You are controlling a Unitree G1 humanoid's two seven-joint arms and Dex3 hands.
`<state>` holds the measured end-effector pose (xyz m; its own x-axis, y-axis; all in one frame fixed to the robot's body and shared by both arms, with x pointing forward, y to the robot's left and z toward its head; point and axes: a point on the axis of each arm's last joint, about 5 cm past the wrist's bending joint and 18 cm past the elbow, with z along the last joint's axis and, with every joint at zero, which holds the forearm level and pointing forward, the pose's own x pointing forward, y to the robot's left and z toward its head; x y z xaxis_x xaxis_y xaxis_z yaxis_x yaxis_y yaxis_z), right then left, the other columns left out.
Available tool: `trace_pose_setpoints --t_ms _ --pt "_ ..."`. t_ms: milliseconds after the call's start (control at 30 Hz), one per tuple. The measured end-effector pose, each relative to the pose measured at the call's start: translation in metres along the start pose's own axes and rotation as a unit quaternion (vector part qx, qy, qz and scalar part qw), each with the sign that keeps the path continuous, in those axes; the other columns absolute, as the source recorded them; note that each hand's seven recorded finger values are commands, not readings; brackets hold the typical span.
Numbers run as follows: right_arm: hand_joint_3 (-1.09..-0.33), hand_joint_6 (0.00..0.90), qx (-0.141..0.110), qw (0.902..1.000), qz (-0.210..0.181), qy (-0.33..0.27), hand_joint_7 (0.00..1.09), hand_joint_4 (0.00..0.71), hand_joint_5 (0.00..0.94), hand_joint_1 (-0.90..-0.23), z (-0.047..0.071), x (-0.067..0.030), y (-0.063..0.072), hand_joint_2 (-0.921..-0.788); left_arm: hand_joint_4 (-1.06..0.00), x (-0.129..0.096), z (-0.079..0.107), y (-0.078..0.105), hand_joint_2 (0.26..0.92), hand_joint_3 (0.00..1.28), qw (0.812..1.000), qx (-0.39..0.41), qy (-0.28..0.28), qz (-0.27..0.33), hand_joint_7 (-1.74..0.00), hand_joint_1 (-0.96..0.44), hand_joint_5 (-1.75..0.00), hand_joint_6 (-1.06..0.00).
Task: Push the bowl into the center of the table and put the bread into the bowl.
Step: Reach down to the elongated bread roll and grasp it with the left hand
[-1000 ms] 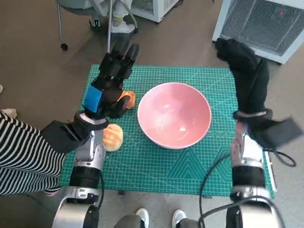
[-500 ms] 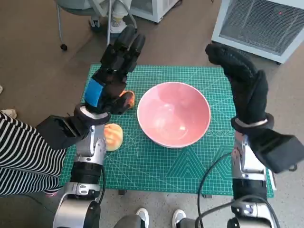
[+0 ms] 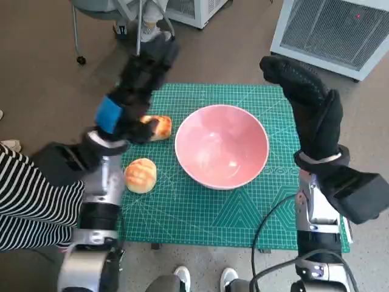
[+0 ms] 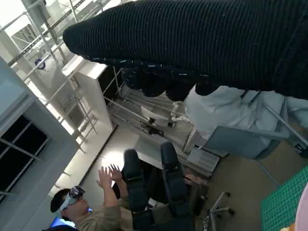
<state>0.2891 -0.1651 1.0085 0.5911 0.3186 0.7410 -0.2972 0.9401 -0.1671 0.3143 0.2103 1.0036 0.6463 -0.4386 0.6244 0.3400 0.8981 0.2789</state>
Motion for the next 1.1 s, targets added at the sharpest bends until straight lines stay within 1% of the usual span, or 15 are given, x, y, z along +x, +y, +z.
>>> trace_pose_setpoints --t_ms 100,167,333,367,433,467,500,533,567,633,733,800,967,1100 --pt "-0.718 0.133 0.001 1.0 -0.001 0.0 0.4 0.177 0.002 -0.743 0.0 -0.0003 0.0 -0.921 -0.09 -0.004 0.003 0.014 0.921 0.41 0.998 0.062 0.029 0.005 -0.23 -0.76 -0.01 -0.07" --pt "-0.718 0.132 0.001 1.0 -0.002 0.0 0.4 0.178 0.002 -0.74 0.0 -0.0003 0.0 -0.921 -0.08 -0.005 0.005 0.023 0.921 0.39 0.992 0.11 0.053 0.006 -0.2 -0.76 -0.01 -0.07" --pt "-0.719 0.129 0.001 1.0 -0.003 0.0 0.41 0.178 0.002 -0.732 0.0 -0.0004 -0.001 -0.921 -0.08 -0.004 0.011 0.043 0.921 0.28 0.971 0.213 0.112 0.002 -0.16 -0.73 0.0 -0.07" --pt "-0.72 0.128 0.001 1.0 -0.003 0.0 0.41 0.178 0.002 -0.73 0.0 -0.0004 -0.001 -0.921 -0.1 -0.004 0.012 0.046 0.921 0.21 0.966 0.23 0.122 0.0 -0.14 -0.7 0.0 -0.1" --pt "-0.72 0.127 0.001 1.0 -0.003 0.0 0.41 0.178 0.002 -0.729 0.0 -0.0005 -0.001 -0.921 -0.1 -0.002 0.013 0.051 0.921 0.18 0.957 0.254 0.139 -0.003 -0.1 -0.69 0.0 -0.12" --pt "-0.72 0.126 0.002 1.0 -0.003 0.0 0.41 0.178 0.002 -0.728 0.0 -0.0005 -0.001 -0.921 -0.1 0.0 0.014 0.053 0.921 0.13 0.954 0.264 0.146 -0.006 -0.09 -0.66 0.0 -0.13" --pt "-0.721 0.125 0.002 1.0 -0.003 0.0 0.42 0.178 0.001 -0.726 0.0 -0.0006 -0.001 -0.921 -0.1 0.001 0.014 0.055 0.906 0.09 0.951 0.268 0.156 -0.01 -0.08 -0.62 0.0 -0.13" --pt "-0.721 0.125 0.002 1.0 -0.003 0.001 0.42 0.178 0.001 -0.725 0.0 -0.0006 0.0 -0.921 -0.1 0.003 0.015 0.058 0.901 0.07 0.948 0.271 0.168 -0.014 -0.07 -0.61 0.0 -0.14" --pt "-0.722 0.124 0.002 1.0 -0.003 0.001 0.42 0.177 0.001 -0.721 -0.001 -0.0006 0.0 -0.921 -0.09 0.005 0.015 0.06 0.879 0.05 0.945 0.271 0.184 -0.02 -0.06 -0.57 0.0 -0.14" --pt "-0.723 0.123 0.003 1.0 -0.004 0.002 0.42 0.178 0.001 -0.716 -0.001 -0.0007 0.0 -0.921 -0.09 0.009 0.015 0.065 0.853 0.03 0.934 0.272 0.227 -0.036 -0.06 -0.52 0.0 -0.14" --pt "-0.725 0.122 0.004 1.0 -0.005 0.003 0.42 0.179 0.002 -0.71 -0.002 -0.0011 0.0 -0.921 -0.08 0.014 0.015 0.07 0.821 0.01 0.919 0.279 0.272 -0.056 -0.05 -0.44 0.0 -0.15" --pt "-0.726 0.121 0.004 1.0 -0.005 0.004 0.43 0.18 0.002 -0.703 -0.002 -0.0014 0.0 -0.921 -0.06 0.018 0.014 0.07 0.795 0.01 0.911 0.282 0.294 -0.07 -0.05 -0.34 0.0 -0.16" --pt "-0.733 0.117 0.005 1.0 -0.006 0.006 0.43 0.179 0.001 -0.695 -0.002 -0.0016 0.0 -0.921 -0.05 0.024 0.01 0.068 0.775 0.0 0.885 0.284 0.355 -0.101 -0.04 -0.17 0.0 -0.17" --pt "-0.738 0.115 0.004 1.0 -0.006 0.006 0.43 0.18 0.002 -0.693 -0.002 -0.0016 0.0 -0.921 -0.04 0.028 0.005 0.064 0.772 0.0 0.864 0.284 0.399 -0.117 -0.03 -0.09 0.0 -0.17"
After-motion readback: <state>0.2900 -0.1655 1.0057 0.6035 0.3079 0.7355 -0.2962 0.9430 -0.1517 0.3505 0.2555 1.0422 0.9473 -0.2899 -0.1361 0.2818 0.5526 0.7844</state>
